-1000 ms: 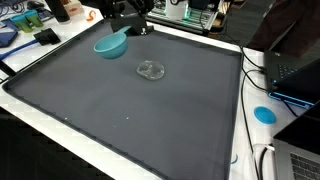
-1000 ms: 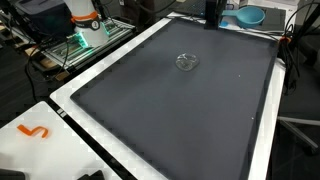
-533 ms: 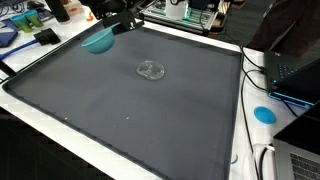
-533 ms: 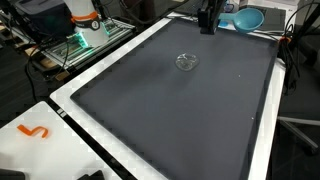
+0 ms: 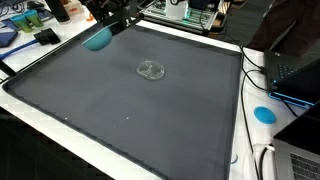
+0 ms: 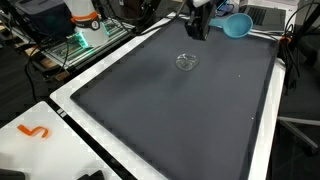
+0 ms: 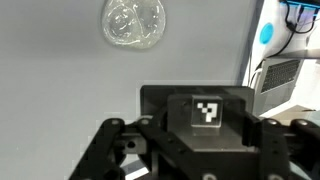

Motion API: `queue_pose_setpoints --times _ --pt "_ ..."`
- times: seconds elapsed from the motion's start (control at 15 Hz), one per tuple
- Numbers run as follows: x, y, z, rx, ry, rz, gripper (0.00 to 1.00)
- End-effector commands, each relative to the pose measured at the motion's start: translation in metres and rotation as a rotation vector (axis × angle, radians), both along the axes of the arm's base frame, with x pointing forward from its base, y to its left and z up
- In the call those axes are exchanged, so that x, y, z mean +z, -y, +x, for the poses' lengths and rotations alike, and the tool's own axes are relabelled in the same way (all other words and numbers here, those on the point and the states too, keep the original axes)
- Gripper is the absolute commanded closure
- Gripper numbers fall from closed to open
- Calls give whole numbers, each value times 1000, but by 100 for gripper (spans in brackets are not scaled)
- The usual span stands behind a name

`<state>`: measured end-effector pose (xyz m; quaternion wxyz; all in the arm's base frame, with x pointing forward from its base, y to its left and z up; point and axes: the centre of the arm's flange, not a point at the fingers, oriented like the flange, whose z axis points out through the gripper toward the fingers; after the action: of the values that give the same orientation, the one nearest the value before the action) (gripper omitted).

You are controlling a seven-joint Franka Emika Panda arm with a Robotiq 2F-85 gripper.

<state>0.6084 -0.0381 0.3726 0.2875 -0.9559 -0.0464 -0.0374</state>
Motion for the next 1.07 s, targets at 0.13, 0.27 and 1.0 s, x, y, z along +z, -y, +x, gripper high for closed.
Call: queue_pose_setpoints --times 0.13,0.27,1.0 --pt "-15 22 -26 14 14 89 72" --pt "-21 28 -32 22 18 96 72" --pt "-48 47 -59 83 45 119 72"
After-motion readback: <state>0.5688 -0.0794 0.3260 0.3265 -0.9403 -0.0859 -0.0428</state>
